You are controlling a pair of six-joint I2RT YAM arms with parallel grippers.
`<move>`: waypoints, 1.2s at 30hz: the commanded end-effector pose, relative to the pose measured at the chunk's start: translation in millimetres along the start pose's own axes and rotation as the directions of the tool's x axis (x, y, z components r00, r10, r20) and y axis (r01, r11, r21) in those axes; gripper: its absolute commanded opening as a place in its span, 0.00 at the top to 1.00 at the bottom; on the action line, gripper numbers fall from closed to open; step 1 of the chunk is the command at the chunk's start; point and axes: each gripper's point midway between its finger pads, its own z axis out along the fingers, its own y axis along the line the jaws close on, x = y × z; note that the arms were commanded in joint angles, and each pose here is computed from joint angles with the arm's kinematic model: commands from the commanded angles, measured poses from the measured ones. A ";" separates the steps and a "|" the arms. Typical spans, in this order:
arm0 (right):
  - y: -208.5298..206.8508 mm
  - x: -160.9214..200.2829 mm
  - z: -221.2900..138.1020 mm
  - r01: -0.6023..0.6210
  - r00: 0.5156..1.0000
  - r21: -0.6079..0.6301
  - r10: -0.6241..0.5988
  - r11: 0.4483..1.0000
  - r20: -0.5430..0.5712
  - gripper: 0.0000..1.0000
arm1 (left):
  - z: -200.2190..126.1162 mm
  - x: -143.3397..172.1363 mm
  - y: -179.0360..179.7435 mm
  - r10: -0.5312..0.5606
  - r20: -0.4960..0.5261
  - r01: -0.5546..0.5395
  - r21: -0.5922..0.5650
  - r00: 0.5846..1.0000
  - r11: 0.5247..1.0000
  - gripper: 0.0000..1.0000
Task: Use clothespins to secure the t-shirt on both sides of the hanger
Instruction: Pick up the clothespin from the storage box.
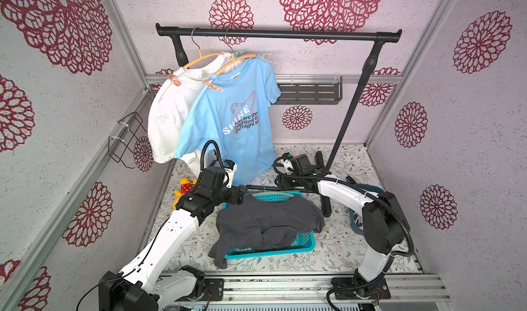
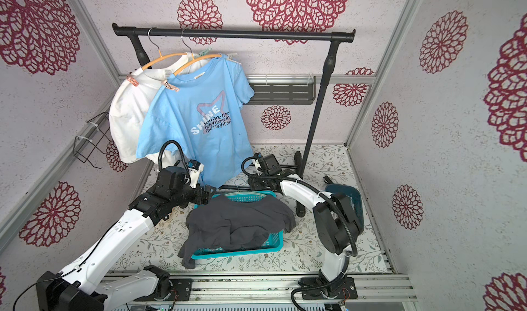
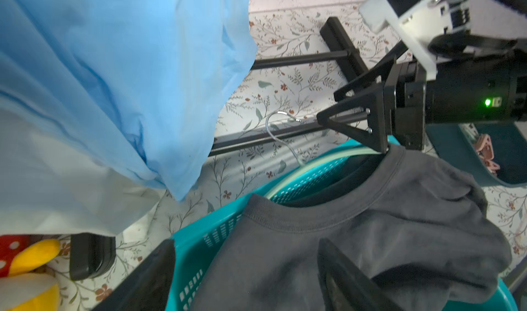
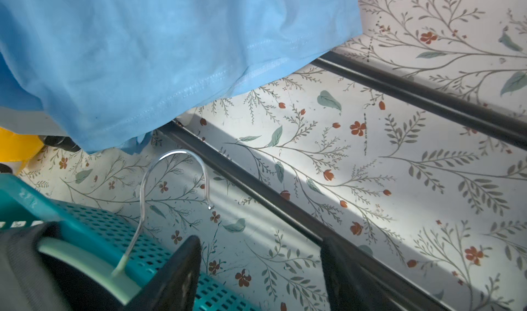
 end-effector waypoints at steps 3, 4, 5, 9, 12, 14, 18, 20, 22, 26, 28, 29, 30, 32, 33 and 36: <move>5.0 -20.1 -16.7 0.018 0.997 0.066 -0.023 0.998 0.079 0.34 | -1.2 6.2 -3.6 0.035 -0.014 -0.035 0.019 0.999 0.999 0.19; 4.1 -24.2 -27.2 0.004 0.993 0.076 -0.012 0.997 0.113 0.34 | -2.7 5.5 -4.0 0.034 -0.008 -0.033 0.020 0.999 0.999 0.18; 3.4 -27.7 -38.6 -0.009 0.990 0.081 -0.003 0.997 0.144 0.34 | -3.8 4.6 -4.6 0.033 -0.002 -0.033 0.024 0.999 0.999 0.18; -8.8 -24.8 -100.0 -0.096 0.959 0.122 0.059 0.988 0.277 0.34 | -7.9 -0.8 -11.0 0.011 0.024 -0.012 0.057 1.000 0.998 0.18; -25.5 -8.1 -150.4 -0.177 0.919 0.158 0.105 0.972 0.380 0.32 | -9.7 -2.2 -13.4 -0.008 0.033 0.006 0.071 0.999 0.997 0.18; -48.1 9.0 -180.6 -0.251 0.890 0.220 0.135 0.943 0.436 0.32 | -10.6 -1.7 -13.1 -0.019 0.030 0.017 0.067 0.999 0.998 0.17; -109.9 51.2 -229.1 -0.392 0.861 0.386 0.185 0.835 0.473 0.32 | -11.1 -1.7 -13.4 -0.029 0.028 0.027 0.070 0.999 0.997 0.17; -140.7 68.4 -251.3 -0.463 0.839 0.444 0.217 0.767 0.499 0.33 | -10.8 -1.9 -14.1 -0.027 0.028 0.025 0.074 0.999 0.997 0.17; -167.0 82.1 -266.8 -0.528 0.809 0.452 0.263 0.720 0.526 0.35 | -10.3 -1.2 -15.4 -0.029 0.025 0.027 0.083 0.999 0.996 0.17; -215.0 109.4 -269.2 -0.619 0.771 0.454 0.387 0.641 0.505 0.36 | -6.0 3.7 -19.8 -0.035 0.006 0.034 0.113 0.999 0.993 0.18; -236.5 119.1 -266.0 -0.646 0.757 0.448 0.447 0.617 0.476 0.36 | -4.4 5.7 -24.6 -0.036 -0.007 0.037 0.141 0.999 0.989 0.18; -246.8 122.5 -263.6 -0.652 0.755 0.448 0.466 0.612 0.461 0.37 | -3.3 7.0 -27.5 -0.030 -0.013 0.032 0.158 0.999 0.987 0.18; -255.1 124.0 -259.9 -0.641 0.766 0.458 0.470 0.616 0.439 0.37 | -1.9 8.2 -28.6 -0.027 -0.017 0.030 0.167 0.999 0.986 0.18; -267.9 119.6 -254.0 -0.612 0.790 0.477 0.462 0.631 0.403 0.37 | 0.7 9.2 -29.7 -0.031 -0.023 0.035 0.175 0.999 0.984 0.18; -274.1 116.4 -251.8 -0.602 0.798 0.493 0.464 0.628 0.384 0.37 | 2.4 9.8 -31.7 -0.034 -0.027 0.038 0.187 0.999 0.982 0.18; -277.3 99.1 -241.8 -0.602 0.799 0.456 0.505 0.656 0.328 0.35 | 6.4 14.3 -31.4 -0.023 -0.048 0.032 0.188 0.999 0.982 0.18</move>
